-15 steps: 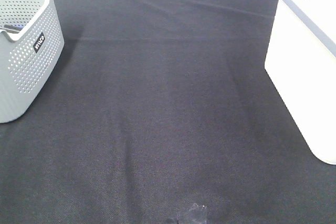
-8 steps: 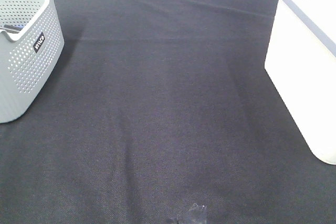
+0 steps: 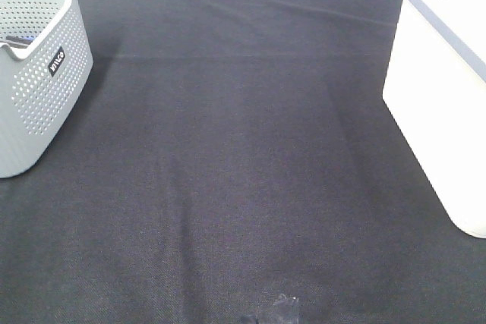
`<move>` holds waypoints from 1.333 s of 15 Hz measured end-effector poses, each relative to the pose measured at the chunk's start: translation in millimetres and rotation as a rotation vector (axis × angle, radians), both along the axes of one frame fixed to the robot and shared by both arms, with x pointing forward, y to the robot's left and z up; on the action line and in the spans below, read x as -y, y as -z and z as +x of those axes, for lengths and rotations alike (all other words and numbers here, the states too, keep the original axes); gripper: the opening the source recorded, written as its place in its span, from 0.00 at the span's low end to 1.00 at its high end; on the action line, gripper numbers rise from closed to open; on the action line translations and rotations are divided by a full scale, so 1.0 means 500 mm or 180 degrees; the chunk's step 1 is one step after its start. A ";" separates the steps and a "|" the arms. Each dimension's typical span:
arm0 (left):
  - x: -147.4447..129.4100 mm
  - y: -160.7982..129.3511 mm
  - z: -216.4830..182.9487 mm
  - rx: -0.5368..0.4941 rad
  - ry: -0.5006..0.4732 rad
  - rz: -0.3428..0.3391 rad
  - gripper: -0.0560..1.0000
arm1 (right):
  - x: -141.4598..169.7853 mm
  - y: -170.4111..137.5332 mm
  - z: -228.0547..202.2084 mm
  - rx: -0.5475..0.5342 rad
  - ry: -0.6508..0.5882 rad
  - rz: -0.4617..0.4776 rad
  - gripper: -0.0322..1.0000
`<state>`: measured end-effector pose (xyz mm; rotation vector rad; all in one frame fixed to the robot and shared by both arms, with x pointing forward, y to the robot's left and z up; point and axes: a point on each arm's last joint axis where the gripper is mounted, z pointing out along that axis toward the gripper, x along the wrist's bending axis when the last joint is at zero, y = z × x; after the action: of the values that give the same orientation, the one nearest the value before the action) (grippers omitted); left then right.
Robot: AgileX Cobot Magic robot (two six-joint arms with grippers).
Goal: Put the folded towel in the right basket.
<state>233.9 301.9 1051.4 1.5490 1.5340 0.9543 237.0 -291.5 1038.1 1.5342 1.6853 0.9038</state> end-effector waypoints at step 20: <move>0.000 0.000 0.000 0.0000 0.0000 0.0000 0.99 | 0.002 0.001 -0.002 0.0017 0.0038 -0.0009 0.85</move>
<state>233.9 301.9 1051.4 1.5490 1.5340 0.9543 235.8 -292.5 1037.8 1.5372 1.6714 0.8981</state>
